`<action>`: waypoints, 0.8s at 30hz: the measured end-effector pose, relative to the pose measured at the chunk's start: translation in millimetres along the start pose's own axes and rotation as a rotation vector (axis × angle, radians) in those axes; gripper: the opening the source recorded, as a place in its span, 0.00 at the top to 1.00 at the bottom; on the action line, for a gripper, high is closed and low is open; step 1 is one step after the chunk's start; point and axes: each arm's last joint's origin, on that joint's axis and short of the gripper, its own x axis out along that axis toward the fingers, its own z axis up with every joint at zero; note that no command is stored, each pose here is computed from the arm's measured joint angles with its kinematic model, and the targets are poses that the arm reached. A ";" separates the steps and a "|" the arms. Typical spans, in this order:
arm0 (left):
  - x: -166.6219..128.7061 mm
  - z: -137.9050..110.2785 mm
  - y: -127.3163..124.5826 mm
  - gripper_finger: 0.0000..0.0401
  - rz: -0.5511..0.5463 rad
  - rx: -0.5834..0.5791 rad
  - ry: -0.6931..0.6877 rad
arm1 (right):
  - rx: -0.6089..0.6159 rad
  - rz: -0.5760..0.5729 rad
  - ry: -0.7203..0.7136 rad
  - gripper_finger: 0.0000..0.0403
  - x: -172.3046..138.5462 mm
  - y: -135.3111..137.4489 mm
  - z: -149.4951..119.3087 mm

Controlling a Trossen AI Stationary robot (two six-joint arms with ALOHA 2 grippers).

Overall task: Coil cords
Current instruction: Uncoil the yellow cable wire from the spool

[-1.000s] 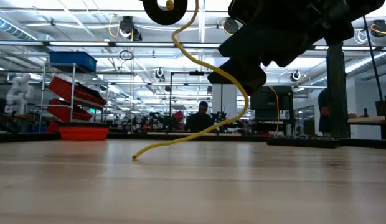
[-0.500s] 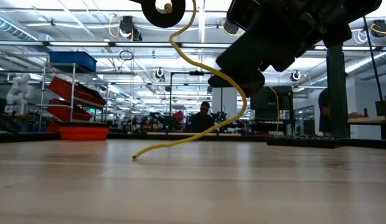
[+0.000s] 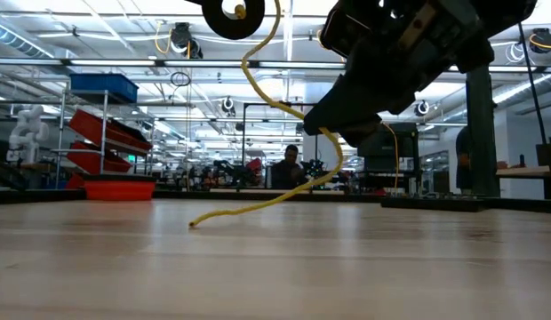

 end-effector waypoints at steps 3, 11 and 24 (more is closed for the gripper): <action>0.0 0.0 0.0 1.00 0.000 0.000 0.000 | -0.003 -0.002 0.008 0.98 0.0 -0.2 -0.7; 0.0 0.0 0.0 1.00 0.000 0.000 0.000 | -0.029 -0.014 0.024 0.99 -0.1 -1.9 -2.1; -0.9 -3.3 -1.7 1.00 -0.031 0.038 0.017 | -0.002 -0.084 0.032 1.00 -18.3 -5.0 7.1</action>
